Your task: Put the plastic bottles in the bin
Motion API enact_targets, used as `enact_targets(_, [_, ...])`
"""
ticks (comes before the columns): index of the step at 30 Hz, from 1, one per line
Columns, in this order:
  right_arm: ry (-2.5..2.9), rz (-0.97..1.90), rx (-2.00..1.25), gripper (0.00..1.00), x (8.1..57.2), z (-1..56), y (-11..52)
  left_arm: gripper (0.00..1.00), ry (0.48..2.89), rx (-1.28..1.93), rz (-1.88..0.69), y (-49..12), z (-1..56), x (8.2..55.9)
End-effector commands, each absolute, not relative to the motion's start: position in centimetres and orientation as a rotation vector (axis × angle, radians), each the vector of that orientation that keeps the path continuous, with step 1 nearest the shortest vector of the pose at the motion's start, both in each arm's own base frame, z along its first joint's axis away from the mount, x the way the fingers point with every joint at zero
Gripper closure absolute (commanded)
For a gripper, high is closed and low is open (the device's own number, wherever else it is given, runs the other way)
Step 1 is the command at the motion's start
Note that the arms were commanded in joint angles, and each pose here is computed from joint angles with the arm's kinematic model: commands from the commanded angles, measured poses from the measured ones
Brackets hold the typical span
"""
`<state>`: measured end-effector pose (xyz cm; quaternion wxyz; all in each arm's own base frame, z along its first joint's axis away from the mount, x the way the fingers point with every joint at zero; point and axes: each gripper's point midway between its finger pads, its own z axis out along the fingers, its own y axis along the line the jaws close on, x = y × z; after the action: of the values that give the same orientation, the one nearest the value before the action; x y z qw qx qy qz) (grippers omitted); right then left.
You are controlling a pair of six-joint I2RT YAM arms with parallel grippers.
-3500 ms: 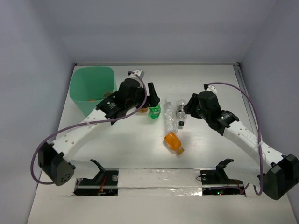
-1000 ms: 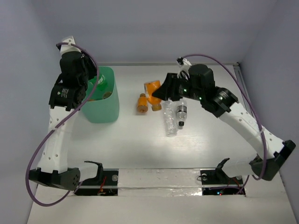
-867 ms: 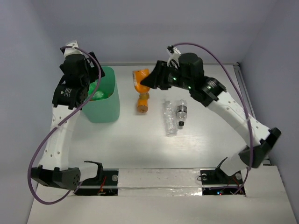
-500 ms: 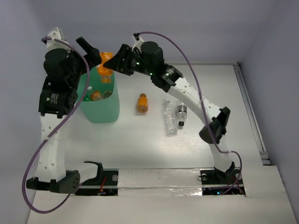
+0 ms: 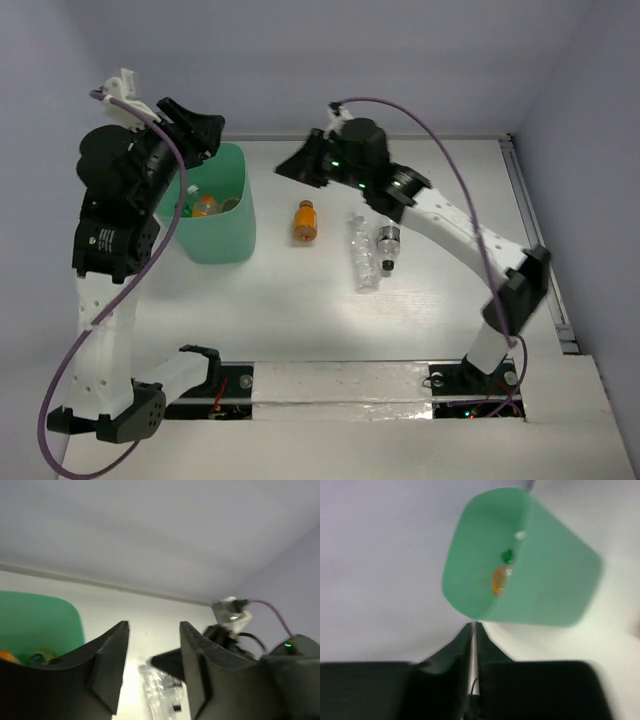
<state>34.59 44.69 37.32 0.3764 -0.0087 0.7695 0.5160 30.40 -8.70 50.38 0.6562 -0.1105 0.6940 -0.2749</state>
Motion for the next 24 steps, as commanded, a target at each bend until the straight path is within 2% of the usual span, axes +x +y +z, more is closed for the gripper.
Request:
enact_targets(1, [1.853, 1.242, 0.128, 0.96, 36.5, 37.0, 35.6, 0.61, 1.646, -0.151, -0.77, -13.5, 48.0, 31.9])
enact_targets(2, [1.813, 1.253, 0.149, 0.98, 35.6, 37.9, 33.0, 0.68, 1.688, -0.14, -0.776, -15.0, 46.5, 32.7])
enact_targets(3, [1.847, 1.21, 0.168, 0.99, 35.7, 35.9, 31.1, 0.72, 1.726, -0.109, -0.781, -17.7, 45.2, 32.6])
enact_targets(4, [1.923, 1.104, 0.223, 1.0, 36.5, 31.5, 28.1, 0.75, 1.758, -0.091, -0.776, -19.2, 44.1, 32.8])
enact_targets(5, [1.967, 1.022, 0.242, 1.0, 35.8, 30.3, 25.9, 0.85, 1.825, -0.067, -0.76, -21.2, 41.8, 33.8])
enact_targets(8, [2.103, 0.745, 0.24, 0.99, 35.4, 24.8, 20.6, 1.0, 1.932, -0.036, -0.67, -25.0, 36.9, 34.9])
enact_targets(12, [2.2, 0.546, 0.241, 0.95, 34.8, 20.0, 16.9, 1.0, 2.066, -0.05, -0.518, -25.7, 30.0, 37.4])
enact_targets(13, [2.223, 0.505, 0.246, 0.85, 34.9, 18.9, 16.1, 0.93, 2.094, -0.05, -0.48, -25.7, 28.7, 37.8])
enact_targets(14, [2.255, 0.478, 0.248, 0.74, 34.5, 17.5, 15.8, 0.74, 2.145, -0.043, -0.435, -26.0, 26.3, 38.5])
enact_targets(15, [2.273, 0.449, 0.265, 0.61, 34.6, 16.6, 15.0, 0.63, 2.166, -0.033, -0.406, -26.0, 25.5, 38.8])
enact_targets(16, [2.297, 0.422, 0.279, 0.39, 34.8, 15.7, 14.5, 0.54, 2.196, -0.032, -0.362, -25.7, 24.3, 39.0])
enact_targets(17, [2.311, 0.402, 0.28, 0.3, 34.8, 15.0, 14.3, 0.37, 2.234, -0.024, -0.319, -25.9, 22.4, 39.5])
enact_targets(19, [2.332, 0.383, 0.267, 0.15, 35.0, 14.2, 14.0, 0.24, 2.263, -0.026, -0.254, -25.5, 20.6, 40.0])
enact_targets(20, [2.371, 0.369, 0.258, 0.14, 35.1, 12.9, 14.1, 0.15, 2.285, -0.023, -0.224, -25.4, 19.2, 40.2])
enact_targets(21, [2.389, 0.359, 0.249, 0.13, 35.3, 12.5, 14.2, 0.11, 2.3, -0.022, -0.198, -25.3, 18.3, 40.3])
enact_targets(24, [2.454, 0.341, 0.22, 0.13, 36.2, 10.6, 14.5, 0.07, 2.334, -0.02, -0.12, -24.8, 15.8, 40.7])
